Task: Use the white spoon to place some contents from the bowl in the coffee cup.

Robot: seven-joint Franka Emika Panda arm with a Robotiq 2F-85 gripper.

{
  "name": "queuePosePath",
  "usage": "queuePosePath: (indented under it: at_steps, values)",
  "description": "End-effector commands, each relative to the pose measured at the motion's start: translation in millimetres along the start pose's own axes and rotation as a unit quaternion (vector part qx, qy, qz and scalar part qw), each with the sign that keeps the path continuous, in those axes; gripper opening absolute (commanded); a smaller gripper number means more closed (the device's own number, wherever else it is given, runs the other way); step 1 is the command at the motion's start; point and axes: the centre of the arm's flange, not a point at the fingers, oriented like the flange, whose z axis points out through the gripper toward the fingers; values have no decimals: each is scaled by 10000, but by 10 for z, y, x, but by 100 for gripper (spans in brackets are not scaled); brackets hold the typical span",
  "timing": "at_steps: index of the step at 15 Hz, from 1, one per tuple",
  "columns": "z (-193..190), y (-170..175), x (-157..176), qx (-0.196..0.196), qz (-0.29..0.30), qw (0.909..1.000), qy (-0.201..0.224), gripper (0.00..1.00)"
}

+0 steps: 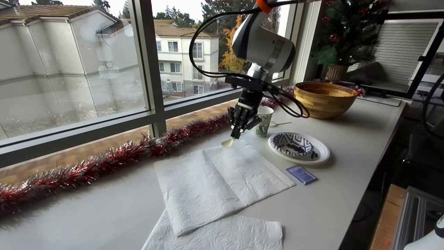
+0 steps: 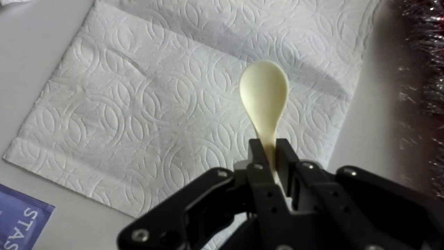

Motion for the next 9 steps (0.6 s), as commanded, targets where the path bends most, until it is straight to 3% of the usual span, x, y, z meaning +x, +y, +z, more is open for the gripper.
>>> queuePosePath:
  at_steps: [1, 5, 7, 9]
  values:
    - [-384, 493, -286, -155, -91, 9998, -101, 3]
    - [-393, 866, -301, -311, 160, 9986, -398, 3]
    - [-375, 1041, -167, -259, 505, 9977, -376, 3]
    - [-467, 1209, 42, 25, 815, 9966, -81, 3]
